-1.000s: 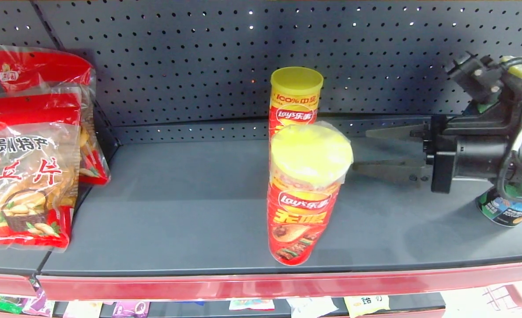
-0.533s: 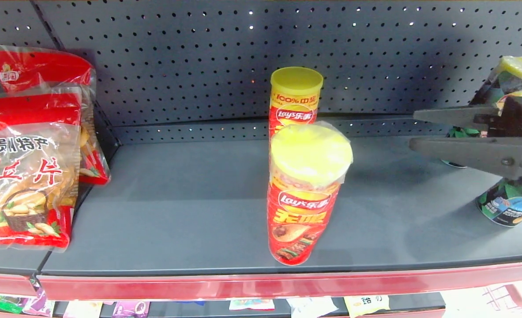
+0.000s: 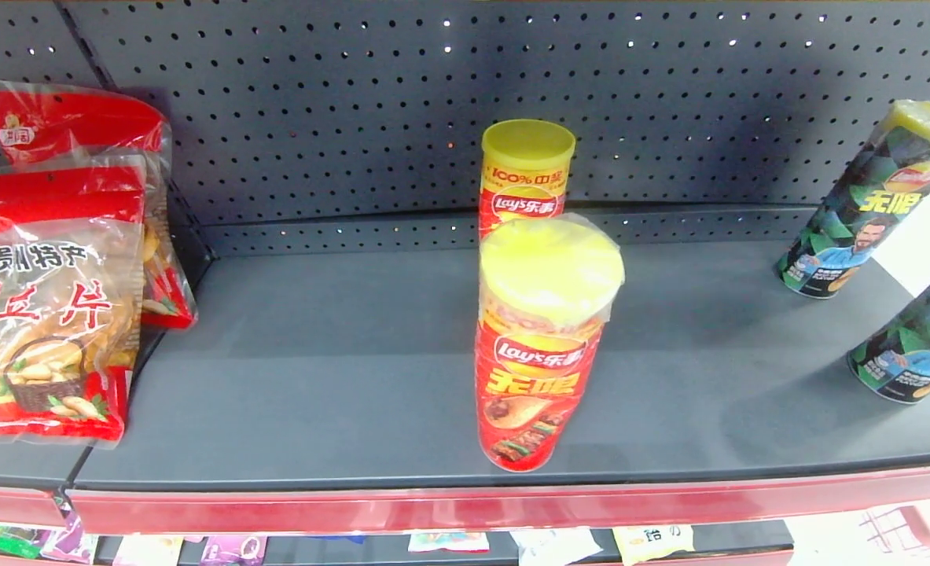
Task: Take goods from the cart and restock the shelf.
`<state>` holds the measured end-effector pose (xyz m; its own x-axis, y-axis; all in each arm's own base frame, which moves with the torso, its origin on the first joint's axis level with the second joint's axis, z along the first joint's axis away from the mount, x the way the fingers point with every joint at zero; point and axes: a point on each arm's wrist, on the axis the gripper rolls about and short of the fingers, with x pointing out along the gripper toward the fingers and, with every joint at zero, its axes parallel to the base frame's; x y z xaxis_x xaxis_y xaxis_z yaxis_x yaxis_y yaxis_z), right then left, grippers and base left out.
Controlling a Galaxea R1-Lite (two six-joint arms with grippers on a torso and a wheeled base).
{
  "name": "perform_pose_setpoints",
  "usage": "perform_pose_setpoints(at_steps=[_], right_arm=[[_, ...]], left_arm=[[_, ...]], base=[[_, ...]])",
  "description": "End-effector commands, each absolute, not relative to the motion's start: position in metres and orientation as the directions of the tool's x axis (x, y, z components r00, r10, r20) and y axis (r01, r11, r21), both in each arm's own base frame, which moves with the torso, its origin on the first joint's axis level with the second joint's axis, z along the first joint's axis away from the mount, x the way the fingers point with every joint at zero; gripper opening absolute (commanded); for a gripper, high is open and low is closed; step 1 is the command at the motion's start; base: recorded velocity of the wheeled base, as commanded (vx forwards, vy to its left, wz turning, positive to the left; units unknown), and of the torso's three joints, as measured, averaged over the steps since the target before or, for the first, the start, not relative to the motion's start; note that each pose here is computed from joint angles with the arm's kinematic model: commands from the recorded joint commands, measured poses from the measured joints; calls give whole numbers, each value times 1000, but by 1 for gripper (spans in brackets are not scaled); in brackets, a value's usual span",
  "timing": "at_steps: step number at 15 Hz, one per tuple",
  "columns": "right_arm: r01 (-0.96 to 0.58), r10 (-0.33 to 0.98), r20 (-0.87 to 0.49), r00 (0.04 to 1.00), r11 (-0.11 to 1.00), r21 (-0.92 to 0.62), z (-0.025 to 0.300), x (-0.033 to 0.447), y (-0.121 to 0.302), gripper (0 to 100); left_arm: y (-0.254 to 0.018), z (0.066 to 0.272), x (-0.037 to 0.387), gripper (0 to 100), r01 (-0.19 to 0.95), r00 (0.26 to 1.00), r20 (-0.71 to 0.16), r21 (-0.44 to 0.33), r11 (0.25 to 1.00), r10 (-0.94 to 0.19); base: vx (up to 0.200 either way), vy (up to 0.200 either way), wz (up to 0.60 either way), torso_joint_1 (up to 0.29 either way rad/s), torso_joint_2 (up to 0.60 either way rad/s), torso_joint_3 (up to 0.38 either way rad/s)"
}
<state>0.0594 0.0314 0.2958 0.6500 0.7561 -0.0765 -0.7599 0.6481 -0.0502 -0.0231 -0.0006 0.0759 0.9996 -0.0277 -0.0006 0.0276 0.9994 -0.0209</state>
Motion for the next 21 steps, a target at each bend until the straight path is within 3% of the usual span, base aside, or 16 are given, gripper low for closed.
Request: perform_pose_setpoints(at_steps=[1,4,6,10,16,18,21], right_arm=[[-617,622,21,782,779,-108,282,-2,11,100],[-249,266,146,953,961,-121,266,-41,0,100],[5,2,128,992,998,-55,247,-43,-6,100],[-64,61,-47,997,996,-60,180,-28,-4,100],[-96,89,-124,988,994,-52,103,-14,-3,100],[-97,93,-116,989,995,-32,84,-9,-2,100],[-98,96,-60,994,995,-21,85,-12,-3,100]], left_arm=[[-1,76,-23,100,28,1000,-2,-22,999,-28],[-1,76,-23,100,28,1000,-2,-22,999,-28],[-1,76,-23,100,28,1000,-2,-22,999,-28],[-1,76,-23,100,28,1000,-2,-22,999,-28],[-1,76,-23,100,28,1000,-2,-22,999,-28],[-1,76,-23,100,28,1000,-2,-22,999,-28],[-1,76,-23,100,28,1000,-2,-22,999,-28]], base=[[0,0,0,0,0,0],[0,0,0,0,0,0],[0,0,0,0,0,0],[0,0,0,0,0,0],[0,0,0,0,0,0],[0,0,0,0,0,0],[0,0,0,0,0,0]])
